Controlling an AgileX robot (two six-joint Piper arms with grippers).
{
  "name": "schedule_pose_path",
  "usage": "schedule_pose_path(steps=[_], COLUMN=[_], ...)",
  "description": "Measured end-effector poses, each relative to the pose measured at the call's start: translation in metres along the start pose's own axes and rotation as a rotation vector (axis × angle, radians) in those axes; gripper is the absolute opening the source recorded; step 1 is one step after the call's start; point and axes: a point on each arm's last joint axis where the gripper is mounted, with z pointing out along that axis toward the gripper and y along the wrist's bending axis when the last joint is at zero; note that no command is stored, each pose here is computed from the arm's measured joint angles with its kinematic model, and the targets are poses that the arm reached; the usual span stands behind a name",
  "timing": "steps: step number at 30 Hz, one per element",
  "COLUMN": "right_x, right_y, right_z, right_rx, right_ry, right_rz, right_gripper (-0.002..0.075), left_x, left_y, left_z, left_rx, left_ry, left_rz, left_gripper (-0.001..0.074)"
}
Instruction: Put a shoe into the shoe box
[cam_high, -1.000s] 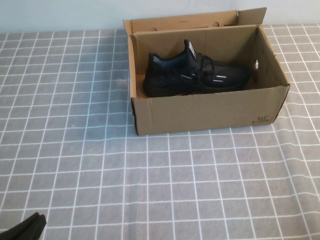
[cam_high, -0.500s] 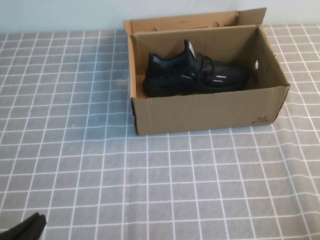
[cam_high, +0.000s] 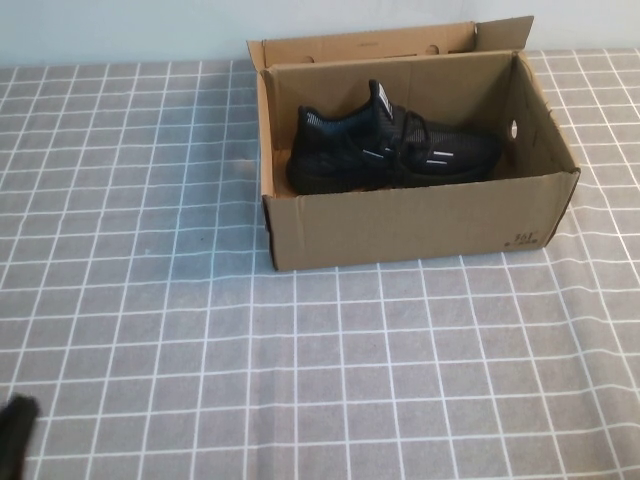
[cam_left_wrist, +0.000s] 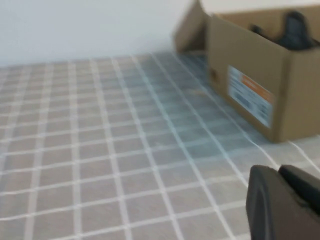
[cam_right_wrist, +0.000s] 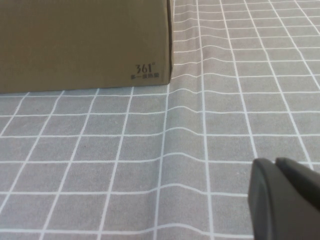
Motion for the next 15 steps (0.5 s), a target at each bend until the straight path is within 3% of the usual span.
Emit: schedule_pose_path(steps=[7, 15], right_x=[0.000, 0.000], right_y=[0.000, 0.000], right_z=[0.000, 0.000], right_rx=[0.000, 0.000], right_ry=[0.000, 0.003], right_rz=[0.000, 0.000], right_gripper=[-0.0016, -0.0016], left_x=[-0.004, 0.011], left_y=[0.008, 0.008], left_z=[-0.010, -0.011], left_rx=[-0.144, -0.144], left_ry=[-0.096, 0.063], left_rz=[-0.007, -0.013], left_gripper=[-0.0001, -0.0001])
